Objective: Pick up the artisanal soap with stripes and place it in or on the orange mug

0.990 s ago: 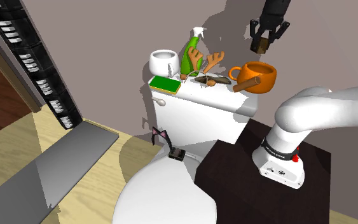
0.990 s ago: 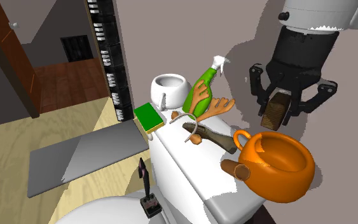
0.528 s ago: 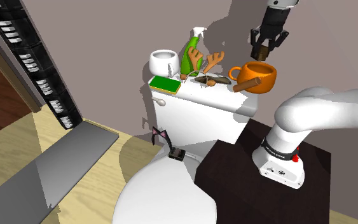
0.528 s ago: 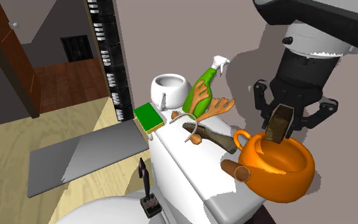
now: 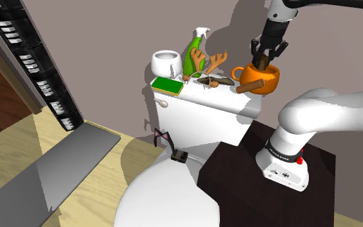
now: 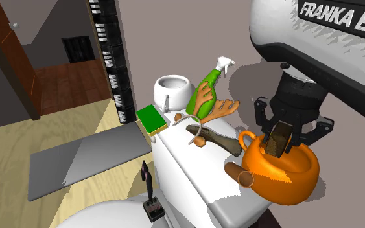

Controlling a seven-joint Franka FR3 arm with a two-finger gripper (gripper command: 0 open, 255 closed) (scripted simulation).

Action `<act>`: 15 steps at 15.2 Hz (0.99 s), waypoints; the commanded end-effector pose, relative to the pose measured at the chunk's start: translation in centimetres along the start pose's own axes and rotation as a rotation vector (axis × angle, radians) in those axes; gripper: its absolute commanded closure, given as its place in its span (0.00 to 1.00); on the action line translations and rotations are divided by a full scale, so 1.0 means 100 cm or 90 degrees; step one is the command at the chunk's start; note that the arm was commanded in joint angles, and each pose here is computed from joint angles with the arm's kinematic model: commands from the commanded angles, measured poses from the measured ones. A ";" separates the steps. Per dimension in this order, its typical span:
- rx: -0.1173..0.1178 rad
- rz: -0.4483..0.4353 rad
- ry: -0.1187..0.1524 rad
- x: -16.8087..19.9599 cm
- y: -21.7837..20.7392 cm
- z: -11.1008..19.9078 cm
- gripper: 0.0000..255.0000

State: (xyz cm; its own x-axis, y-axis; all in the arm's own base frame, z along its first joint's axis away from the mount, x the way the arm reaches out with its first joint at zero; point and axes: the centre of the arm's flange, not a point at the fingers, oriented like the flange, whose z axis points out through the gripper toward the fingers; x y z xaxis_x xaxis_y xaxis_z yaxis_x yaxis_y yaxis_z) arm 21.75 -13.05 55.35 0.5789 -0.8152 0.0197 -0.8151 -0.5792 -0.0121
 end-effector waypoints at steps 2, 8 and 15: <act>-0.001 0.000 -0.001 0.000 0.000 0.003 1.00; -0.001 0.000 -0.001 0.000 0.000 0.003 0.00; -0.001 0.000 -0.001 0.000 0.000 -0.023 0.00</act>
State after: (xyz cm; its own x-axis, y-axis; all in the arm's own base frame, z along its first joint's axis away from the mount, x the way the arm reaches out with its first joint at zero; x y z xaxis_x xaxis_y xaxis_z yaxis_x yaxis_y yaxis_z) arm 21.60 -13.14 56.52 0.5786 -0.8154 0.0182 -0.8154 -0.5788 -0.0104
